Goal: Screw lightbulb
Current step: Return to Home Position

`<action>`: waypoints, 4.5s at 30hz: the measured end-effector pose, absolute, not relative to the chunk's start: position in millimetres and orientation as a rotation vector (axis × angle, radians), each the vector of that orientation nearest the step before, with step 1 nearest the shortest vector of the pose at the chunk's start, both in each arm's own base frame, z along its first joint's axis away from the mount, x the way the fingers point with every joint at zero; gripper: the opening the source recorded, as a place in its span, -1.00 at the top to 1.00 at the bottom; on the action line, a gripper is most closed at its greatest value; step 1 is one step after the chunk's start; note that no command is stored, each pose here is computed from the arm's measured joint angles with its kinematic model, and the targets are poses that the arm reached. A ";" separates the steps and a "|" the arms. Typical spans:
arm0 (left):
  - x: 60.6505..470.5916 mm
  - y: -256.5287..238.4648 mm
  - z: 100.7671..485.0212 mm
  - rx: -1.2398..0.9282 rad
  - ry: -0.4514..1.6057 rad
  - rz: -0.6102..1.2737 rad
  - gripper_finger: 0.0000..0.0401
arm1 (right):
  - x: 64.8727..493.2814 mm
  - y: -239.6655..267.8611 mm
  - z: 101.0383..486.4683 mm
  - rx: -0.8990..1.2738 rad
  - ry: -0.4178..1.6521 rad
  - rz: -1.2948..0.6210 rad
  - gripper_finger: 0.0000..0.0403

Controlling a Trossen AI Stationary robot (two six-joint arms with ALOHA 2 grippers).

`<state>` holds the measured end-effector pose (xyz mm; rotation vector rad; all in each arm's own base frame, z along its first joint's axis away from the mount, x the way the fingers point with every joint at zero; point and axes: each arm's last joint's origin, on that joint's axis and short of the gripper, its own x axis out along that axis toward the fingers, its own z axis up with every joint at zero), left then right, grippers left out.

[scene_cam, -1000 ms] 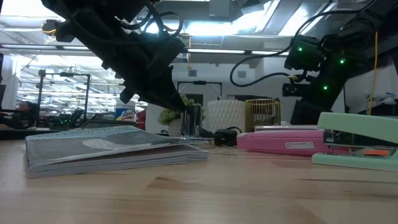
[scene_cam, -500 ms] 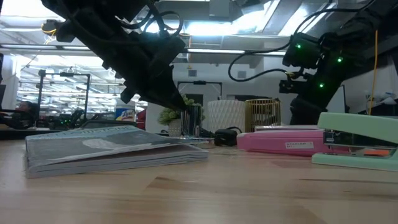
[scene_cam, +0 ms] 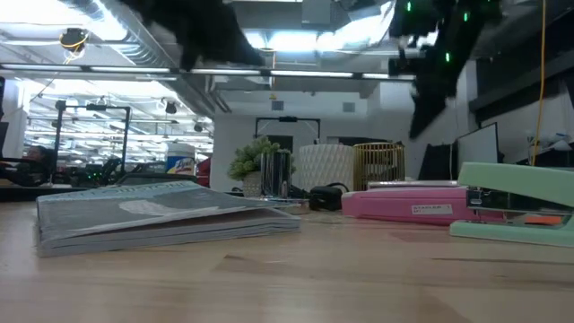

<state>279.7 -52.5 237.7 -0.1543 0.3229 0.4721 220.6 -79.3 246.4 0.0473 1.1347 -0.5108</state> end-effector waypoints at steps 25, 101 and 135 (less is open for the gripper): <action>70.3 3.5 385.2 0.049 -0.260 0.576 1.00 | 62.6 -32.0 463.0 -0.231 0.423 -0.659 -0.41; 94.5 -2.9 168.4 -0.059 -0.028 0.529 1.00 | 94.8 -6.8 172.1 0.135 0.072 0.023 -0.41; 91.4 -2.2 171.7 -0.083 -0.070 0.529 1.00 | 93.3 -6.3 173.8 0.132 0.048 0.028 -0.41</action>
